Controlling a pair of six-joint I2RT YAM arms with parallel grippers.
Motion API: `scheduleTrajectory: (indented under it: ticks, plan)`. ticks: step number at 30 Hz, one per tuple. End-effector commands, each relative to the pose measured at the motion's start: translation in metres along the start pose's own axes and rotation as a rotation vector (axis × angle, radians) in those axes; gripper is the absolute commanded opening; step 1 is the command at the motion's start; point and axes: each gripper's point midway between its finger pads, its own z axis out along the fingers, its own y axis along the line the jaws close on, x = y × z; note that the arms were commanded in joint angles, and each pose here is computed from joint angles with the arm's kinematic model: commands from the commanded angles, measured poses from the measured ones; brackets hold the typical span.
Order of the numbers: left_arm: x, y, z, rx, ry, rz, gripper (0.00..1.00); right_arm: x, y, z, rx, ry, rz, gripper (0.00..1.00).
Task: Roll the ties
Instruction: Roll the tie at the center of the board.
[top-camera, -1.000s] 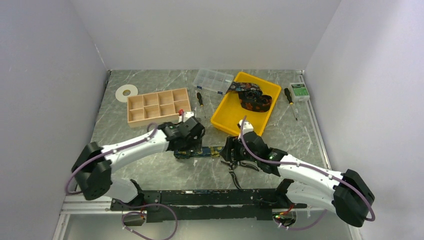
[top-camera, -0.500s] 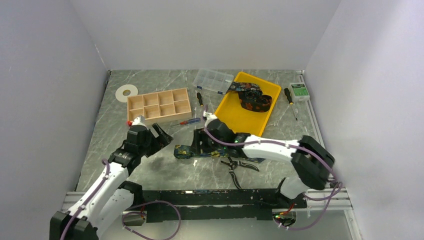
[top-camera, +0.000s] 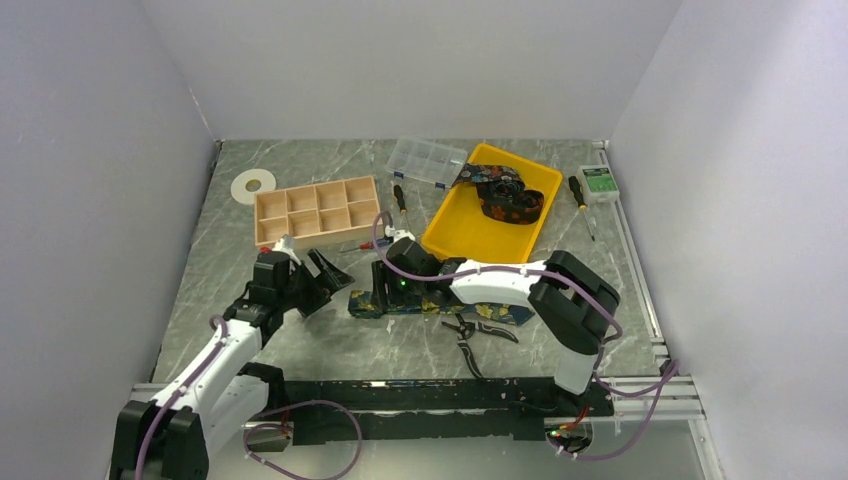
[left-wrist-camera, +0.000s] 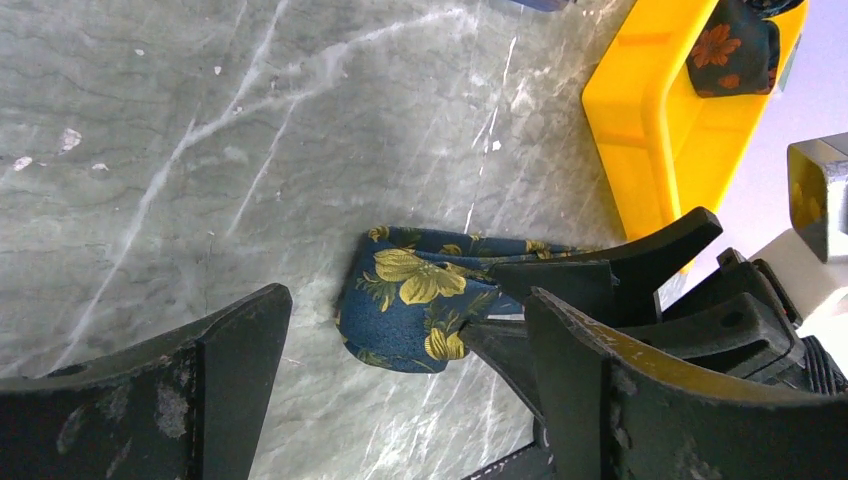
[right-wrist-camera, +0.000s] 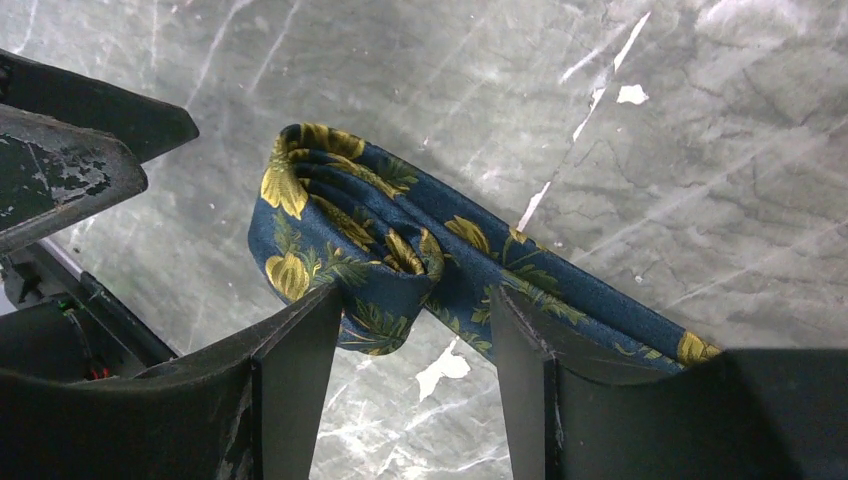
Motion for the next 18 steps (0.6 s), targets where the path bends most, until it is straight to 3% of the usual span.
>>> scheduleTrajectory:
  ticks: [1,18]
  plan:
    - [-0.001,-0.013,0.002,0.063,0.02,0.031,0.91,-0.007,-0.004,-0.001,0.02,-0.022,0.018,0.6]
    - [0.031,-0.029,0.021,0.162,0.183,0.139,0.84,0.015,-0.048,-0.007,0.071,-0.024,0.072,0.57]
